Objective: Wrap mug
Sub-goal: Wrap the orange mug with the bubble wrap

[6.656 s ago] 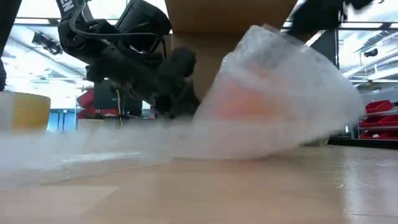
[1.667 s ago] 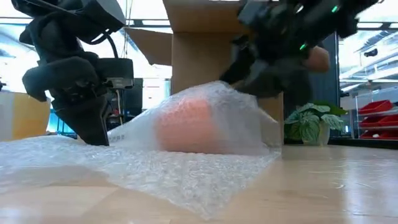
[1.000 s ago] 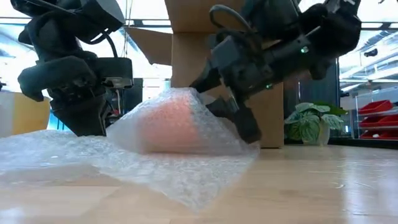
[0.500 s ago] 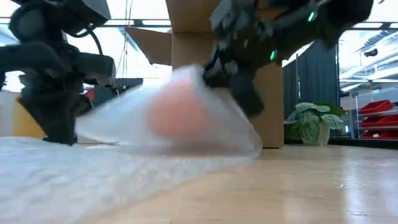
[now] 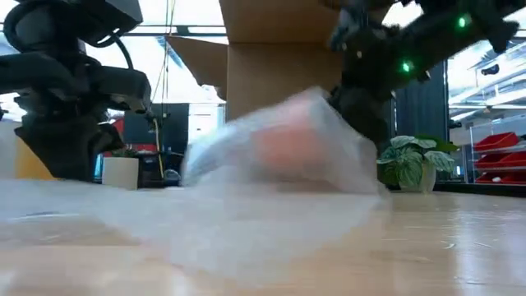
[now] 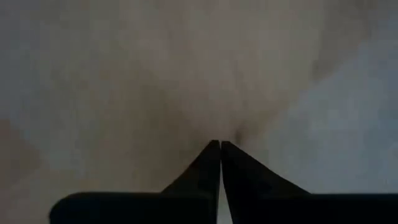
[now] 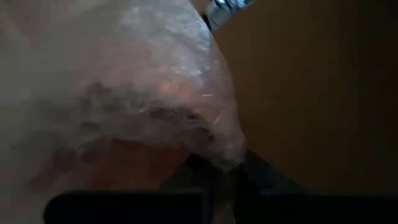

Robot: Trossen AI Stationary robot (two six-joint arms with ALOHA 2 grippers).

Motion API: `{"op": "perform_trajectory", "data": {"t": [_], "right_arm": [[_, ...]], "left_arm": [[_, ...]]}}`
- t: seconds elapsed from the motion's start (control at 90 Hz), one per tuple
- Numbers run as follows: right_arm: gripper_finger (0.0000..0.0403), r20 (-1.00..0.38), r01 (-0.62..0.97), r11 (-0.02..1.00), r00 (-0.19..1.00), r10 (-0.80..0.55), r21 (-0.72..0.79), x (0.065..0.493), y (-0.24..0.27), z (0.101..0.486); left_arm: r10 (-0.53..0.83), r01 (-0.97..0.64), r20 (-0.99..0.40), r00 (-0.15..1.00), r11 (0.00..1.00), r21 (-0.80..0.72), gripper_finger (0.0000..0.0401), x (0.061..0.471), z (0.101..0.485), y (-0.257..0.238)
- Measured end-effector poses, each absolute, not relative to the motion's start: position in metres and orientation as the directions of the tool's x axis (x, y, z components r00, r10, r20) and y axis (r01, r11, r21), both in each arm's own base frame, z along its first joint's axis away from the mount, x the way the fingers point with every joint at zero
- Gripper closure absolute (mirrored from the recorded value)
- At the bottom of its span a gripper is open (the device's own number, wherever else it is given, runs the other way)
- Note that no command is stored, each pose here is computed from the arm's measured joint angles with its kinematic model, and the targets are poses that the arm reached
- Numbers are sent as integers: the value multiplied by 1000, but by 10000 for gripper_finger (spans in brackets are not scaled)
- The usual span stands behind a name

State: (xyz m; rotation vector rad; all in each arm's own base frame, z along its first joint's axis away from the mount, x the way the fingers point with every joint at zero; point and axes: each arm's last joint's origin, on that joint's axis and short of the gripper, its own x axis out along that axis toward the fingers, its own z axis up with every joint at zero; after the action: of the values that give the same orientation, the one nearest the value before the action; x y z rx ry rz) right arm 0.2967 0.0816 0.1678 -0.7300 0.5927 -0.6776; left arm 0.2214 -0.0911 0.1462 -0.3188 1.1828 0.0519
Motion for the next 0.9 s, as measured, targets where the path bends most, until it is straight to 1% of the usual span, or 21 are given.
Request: {"op": "perform_trajectory", "data": {"t": [0.067, 0.278, 0.456, 0.556, 0.644, 0.7, 0.789, 0.9], "right_arm": [[403, -256, 328, 553, 633, -730, -766, 296, 81, 162], [403, -266, 201, 477, 619, -739, -856, 302, 88, 130], [403, -212, 107, 357, 637, -741, -928, 308, 104, 109], [403, -199, 29, 291, 665, -720, -956, 308, 113, 106], [402, -201, -59, 224, 698, -687, -973, 307, 122, 107], [402, -204, -110, 181, 720, -663, -977, 306, 127, 108], [401, -213, -197, 95, 761, -612, -976, 304, 136, 109], [397, -236, -280, -4, 815, -529, -960, 303, 145, 110]], "left_arm": [[-138, -198, -908, 396, 953, -231, 401, 223, 147, -93], [-153, -199, -900, 408, 947, -251, 401, 224, 148, -94], [-191, -210, -896, 400, 933, -293, 401, 223, 150, -95], [-242, -191, -871, 427, 918, -348, 401, 227, 163, -98], [-274, -144, -830, 485, 912, -385, 401, 232, 183, -100], [-269, -100, -794, 544, 920, -380, 401, 237, 199, -99], [-188, -63, -724, 664, 950, -305, 401, 247, 223, -93], [-89, -51, -589, 803, 975, -217, 401, 264, 244, -82]]}}
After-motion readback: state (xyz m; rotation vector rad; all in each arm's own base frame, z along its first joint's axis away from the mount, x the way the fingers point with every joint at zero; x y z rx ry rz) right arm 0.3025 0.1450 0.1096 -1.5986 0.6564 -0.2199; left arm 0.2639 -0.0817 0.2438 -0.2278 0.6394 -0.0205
